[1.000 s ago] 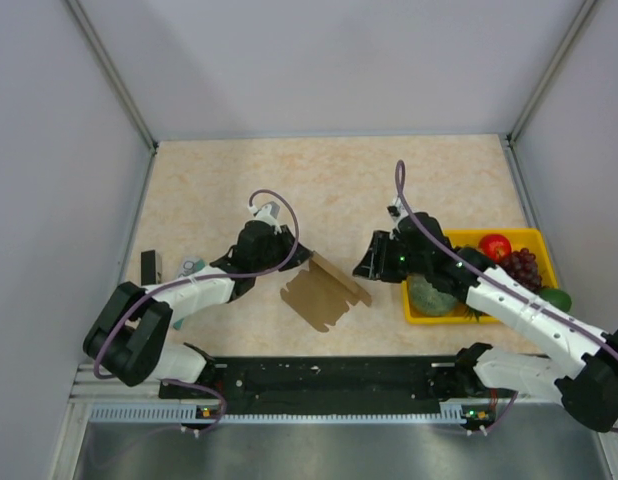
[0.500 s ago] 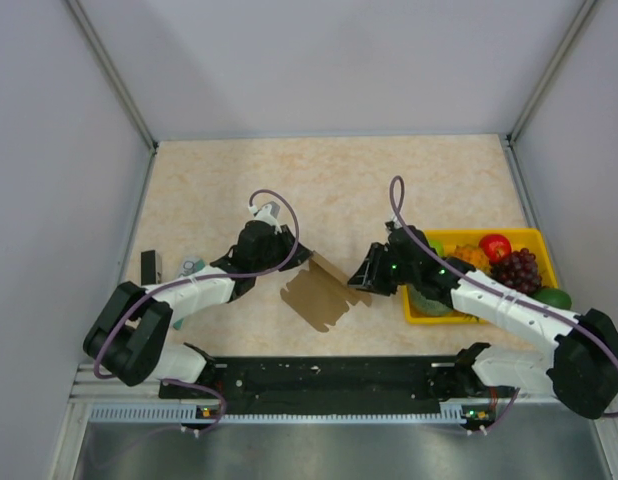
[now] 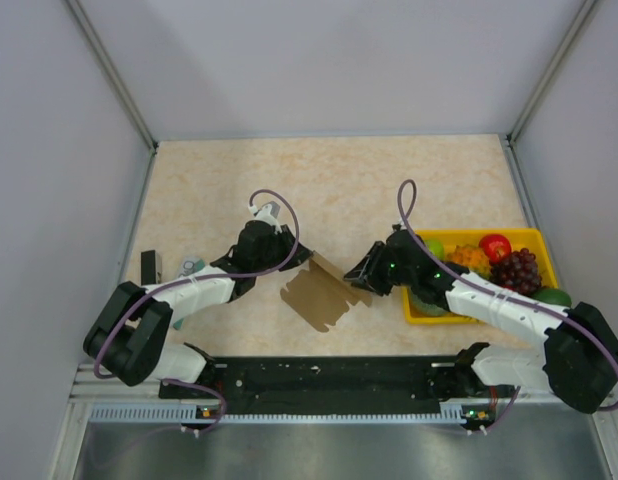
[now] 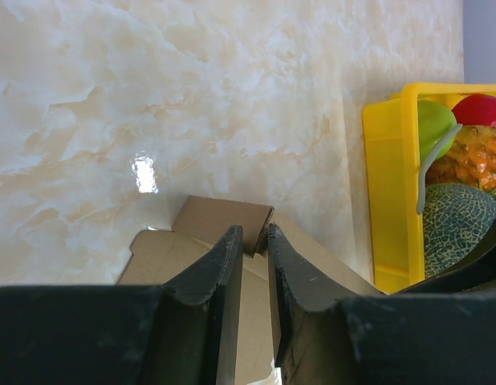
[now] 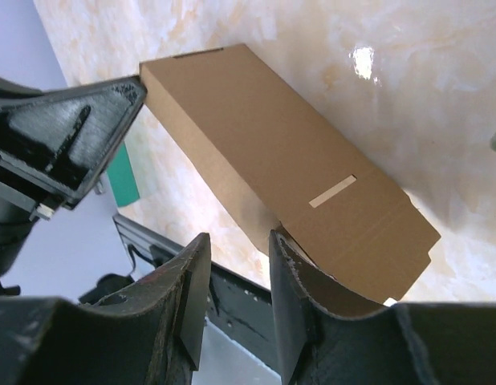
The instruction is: Fold the paper box
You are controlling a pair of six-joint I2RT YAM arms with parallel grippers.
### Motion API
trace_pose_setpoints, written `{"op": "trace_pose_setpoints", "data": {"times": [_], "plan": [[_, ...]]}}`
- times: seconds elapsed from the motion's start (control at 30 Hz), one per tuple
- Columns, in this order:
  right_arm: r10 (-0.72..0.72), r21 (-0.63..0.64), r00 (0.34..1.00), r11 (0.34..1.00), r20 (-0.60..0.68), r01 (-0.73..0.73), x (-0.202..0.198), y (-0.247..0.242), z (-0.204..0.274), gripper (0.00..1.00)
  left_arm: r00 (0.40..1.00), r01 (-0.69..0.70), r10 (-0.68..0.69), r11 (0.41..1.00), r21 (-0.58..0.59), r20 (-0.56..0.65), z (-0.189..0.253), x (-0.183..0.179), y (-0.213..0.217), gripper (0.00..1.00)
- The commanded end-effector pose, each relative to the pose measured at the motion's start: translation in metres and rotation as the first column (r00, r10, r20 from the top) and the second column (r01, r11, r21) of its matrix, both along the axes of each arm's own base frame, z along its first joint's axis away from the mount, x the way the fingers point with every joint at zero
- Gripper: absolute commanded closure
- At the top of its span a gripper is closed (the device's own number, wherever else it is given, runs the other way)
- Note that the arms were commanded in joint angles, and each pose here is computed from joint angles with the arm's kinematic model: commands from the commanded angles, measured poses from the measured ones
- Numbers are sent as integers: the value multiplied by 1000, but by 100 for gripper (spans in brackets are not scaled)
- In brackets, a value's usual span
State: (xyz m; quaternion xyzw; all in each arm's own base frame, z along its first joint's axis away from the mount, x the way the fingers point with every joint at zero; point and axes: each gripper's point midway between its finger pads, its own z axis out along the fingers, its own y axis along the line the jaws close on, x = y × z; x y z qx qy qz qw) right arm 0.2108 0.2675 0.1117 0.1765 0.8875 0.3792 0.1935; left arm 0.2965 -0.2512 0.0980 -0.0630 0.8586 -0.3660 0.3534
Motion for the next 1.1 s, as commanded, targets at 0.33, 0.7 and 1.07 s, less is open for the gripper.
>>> {"op": "trace_pose_setpoints", "data": {"times": [0.33, 0.7, 1.07], "plan": [[-129, -77, 992, 989, -10, 128, 1, -10, 2, 64, 998, 20, -17, 998, 54, -60, -21, -11, 4, 78], [-161, -60, 987, 985, 4, 161, 3, -7, 4, 62, 998, 26, -23, 998, 51, -64, -22, -12, 3, 78], [-201, -11, 980, 980, -9, 201, 19, 10, 8, 62, 998, 29, -26, 998, 54, -56, -20, -13, 3, 78]]}}
